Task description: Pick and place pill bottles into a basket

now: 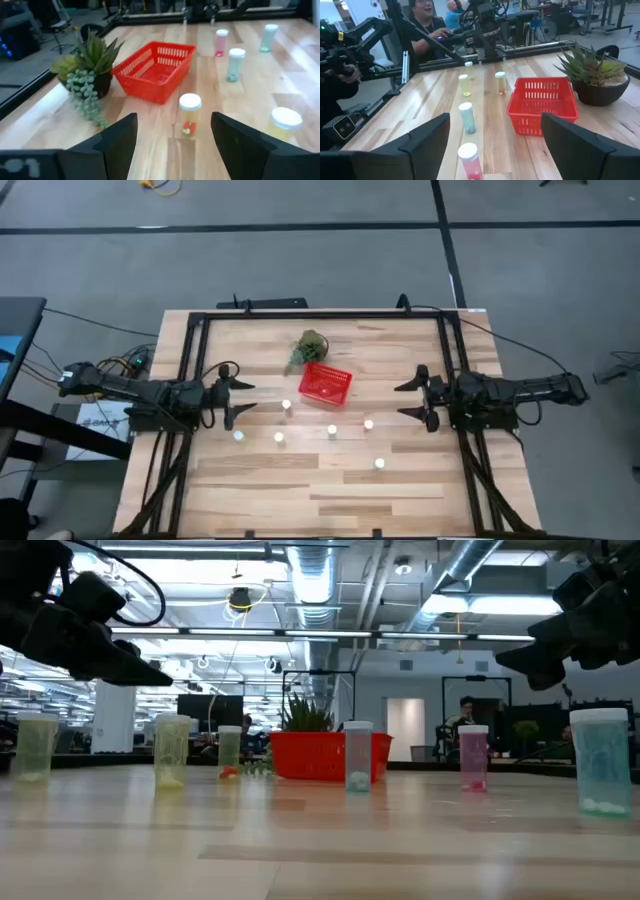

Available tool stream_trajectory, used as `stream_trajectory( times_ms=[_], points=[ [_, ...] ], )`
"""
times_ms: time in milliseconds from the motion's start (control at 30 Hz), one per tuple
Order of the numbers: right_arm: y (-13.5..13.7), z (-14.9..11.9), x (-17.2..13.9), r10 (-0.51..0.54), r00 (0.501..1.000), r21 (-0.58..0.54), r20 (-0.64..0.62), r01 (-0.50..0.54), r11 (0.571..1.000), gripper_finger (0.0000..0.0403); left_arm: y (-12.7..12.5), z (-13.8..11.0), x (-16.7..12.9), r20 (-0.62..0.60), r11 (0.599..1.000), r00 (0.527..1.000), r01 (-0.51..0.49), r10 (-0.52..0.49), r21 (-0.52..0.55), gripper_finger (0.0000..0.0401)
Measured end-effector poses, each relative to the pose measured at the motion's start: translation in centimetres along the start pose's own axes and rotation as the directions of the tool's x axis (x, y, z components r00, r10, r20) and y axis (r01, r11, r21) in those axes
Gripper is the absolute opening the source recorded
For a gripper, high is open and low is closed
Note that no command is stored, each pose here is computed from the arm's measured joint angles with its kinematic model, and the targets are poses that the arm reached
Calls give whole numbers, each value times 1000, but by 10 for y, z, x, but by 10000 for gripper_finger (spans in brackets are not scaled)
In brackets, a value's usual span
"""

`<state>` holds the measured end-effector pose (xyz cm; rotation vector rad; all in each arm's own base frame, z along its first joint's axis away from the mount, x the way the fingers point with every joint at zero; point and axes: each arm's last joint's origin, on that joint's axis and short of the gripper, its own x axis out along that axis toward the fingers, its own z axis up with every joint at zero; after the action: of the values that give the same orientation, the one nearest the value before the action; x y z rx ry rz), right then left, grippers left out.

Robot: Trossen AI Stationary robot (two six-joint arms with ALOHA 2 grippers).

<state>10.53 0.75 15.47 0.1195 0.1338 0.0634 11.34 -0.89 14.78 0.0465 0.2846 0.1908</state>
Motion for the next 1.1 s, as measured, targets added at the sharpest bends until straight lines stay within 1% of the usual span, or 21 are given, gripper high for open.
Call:
stream_trajectory(
  times_ms=[200, 267, 367, 533, 633, 767, 967, 1033, 1100],
  points=[
    [0, 0, 0, 0, 1000, 0, 0, 0, 1000, 306, 2, 0, 1, 5, 997, 997, -71, 71, -2, 245],
    [0, 0, 0, 0, 1000, 0, 1, 0, 1000, 306, 2, 0, 1, 6, 997, 997, -78, 78, -2, 245],
    [0, 0, 0, 0, 1000, 0, 0, 0, 1000, 306, 2, 0, 1, -1, 998, 998, -66, 66, 0, 245],
    [0, 0, 0, 0, 1000, 0, 0, 0, 1000, 306, 0, -3, 2, -32, 1000, 999, -12, 11, -17, 245],
    [0, 0, 0, 0, 1000, 0, 0, 0, 1000, 306, -1, -4, 3, -55, 1000, 998, -6, 5, -24, 245],
    [0, 0, 0, 0, 1000, 0, 1, 0, 1000, 306, -3, -7, 6, -80, 999, 996, 36, -40, -40, 245],
    [0, 0, 0, 0, 1000, 0, 1, 0, 1000, 306, -6, -7, 13, -88, 997, 995, 30, -37, -71, 245],
    [0, 0, 0, 0, 1000, 0, 0, 0, 1000, 306, -7, -4, 16, -75, 997, 996, 32, -37, -76, 245],
    [0, 0, 0, 0, 1000, 0, 1, 0, 1000, 306, -8, 1, 19, -87, 997, 996, 24, -30, -72, 245]
  ],
)
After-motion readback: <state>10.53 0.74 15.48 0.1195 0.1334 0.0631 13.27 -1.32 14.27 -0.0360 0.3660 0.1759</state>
